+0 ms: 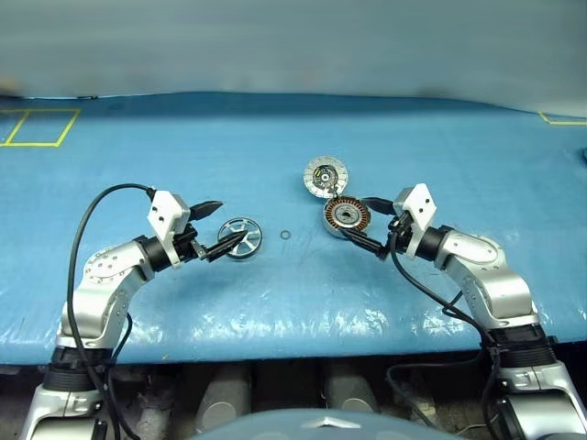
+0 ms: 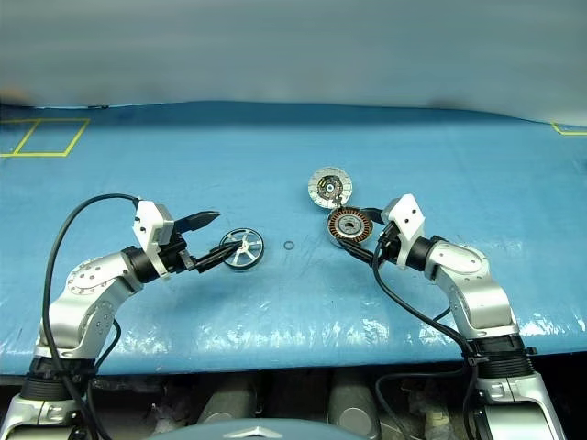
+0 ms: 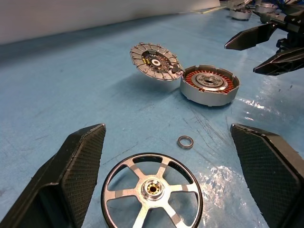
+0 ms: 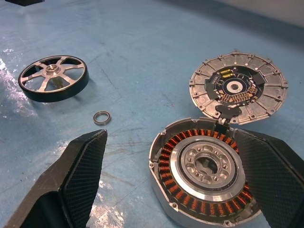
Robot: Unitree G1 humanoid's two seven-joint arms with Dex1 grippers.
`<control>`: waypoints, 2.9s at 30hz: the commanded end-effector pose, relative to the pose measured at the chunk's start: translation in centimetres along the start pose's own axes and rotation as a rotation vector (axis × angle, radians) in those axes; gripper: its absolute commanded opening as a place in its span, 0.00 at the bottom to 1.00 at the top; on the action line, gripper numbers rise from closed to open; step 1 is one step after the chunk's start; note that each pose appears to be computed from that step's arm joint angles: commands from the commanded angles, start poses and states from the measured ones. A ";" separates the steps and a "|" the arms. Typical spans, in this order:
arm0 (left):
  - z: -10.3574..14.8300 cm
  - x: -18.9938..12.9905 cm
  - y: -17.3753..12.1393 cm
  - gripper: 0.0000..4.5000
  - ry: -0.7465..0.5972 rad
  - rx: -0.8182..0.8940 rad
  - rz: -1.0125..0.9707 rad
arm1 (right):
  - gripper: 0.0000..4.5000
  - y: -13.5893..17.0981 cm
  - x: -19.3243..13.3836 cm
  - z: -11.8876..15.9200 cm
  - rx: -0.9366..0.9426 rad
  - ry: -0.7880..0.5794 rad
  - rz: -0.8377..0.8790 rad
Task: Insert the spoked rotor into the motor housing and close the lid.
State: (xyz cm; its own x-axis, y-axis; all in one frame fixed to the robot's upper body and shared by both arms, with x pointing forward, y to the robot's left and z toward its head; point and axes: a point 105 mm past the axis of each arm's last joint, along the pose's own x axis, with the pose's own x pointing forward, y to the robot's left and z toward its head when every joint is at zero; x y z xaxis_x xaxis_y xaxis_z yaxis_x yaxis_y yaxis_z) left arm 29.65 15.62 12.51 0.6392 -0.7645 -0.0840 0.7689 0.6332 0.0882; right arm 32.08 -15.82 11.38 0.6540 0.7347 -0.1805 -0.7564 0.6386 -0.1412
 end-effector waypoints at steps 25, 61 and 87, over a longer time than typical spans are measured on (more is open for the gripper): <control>1.0 0.3 -0.2 1.00 -0.065 0.004 0.035 | 1.00 -1.5 1.0 1.7 -0.089 -0.085 -0.121; 0.2 2.2 -0.7 1.00 -0.103 0.007 0.066 | 1.00 -2.0 2.4 1.4 -0.668 0.539 0.380; -0.6 0.9 -0.8 1.00 -0.119 -0.007 0.162 | 1.00 -2.5 4.1 0.9 -0.753 0.603 0.461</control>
State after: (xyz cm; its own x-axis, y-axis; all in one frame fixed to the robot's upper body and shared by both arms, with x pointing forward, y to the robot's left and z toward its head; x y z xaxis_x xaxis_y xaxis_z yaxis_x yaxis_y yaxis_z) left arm 29.60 14.91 10.11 0.7625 -0.6470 0.0004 0.6464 0.7619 0.0407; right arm 36.56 -14.11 10.46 0.3135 0.4865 -0.8155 -0.8965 -0.1315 -0.4230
